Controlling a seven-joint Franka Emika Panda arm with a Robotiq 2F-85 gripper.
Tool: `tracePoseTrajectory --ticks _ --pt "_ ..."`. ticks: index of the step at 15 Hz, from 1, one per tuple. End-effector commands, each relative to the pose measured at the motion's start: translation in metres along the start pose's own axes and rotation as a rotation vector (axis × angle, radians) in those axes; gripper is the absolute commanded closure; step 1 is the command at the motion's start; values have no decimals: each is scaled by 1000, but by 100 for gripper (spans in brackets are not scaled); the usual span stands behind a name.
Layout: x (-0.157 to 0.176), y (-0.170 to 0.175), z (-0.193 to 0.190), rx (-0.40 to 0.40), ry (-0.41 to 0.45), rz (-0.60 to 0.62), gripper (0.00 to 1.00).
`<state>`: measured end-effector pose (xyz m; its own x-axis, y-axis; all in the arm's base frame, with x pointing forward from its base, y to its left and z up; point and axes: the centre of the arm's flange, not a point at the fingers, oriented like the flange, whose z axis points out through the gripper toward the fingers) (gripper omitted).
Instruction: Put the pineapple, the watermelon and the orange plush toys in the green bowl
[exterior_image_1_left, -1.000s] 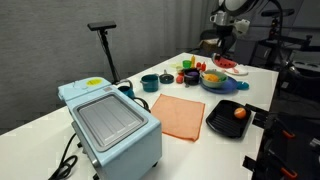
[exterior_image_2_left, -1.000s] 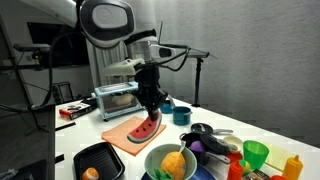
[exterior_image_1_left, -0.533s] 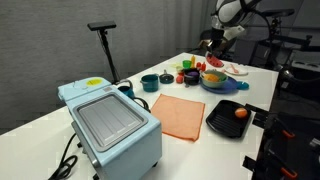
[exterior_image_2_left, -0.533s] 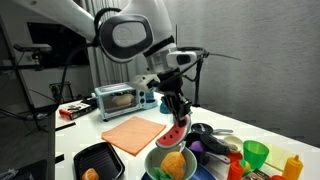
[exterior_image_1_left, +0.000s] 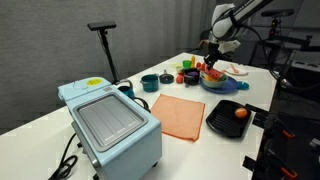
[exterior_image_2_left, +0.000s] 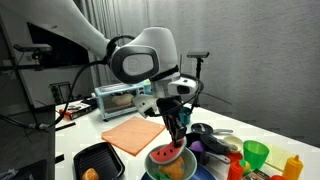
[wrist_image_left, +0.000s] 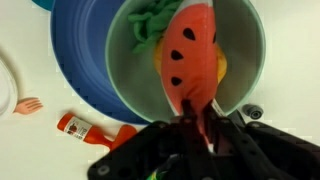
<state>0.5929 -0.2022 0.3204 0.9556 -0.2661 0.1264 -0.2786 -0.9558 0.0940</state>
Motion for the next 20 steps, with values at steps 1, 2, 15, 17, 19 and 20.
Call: tracePoseTrajectory --ticks 1,2,15,17,19,20 --pt "-7 -14 -3 19 -27 -28 53" --pt "-10 -21 -3 24 -47 -58 44" --pt "-111 -96 -19 -98 -387 -474 0" --pt "-125 -114 -1 -25 -406 -525 0" --pt "-141 -130 19 26 -467 -577 0" --pt "-148 -136 28 36 -491 -602 0"
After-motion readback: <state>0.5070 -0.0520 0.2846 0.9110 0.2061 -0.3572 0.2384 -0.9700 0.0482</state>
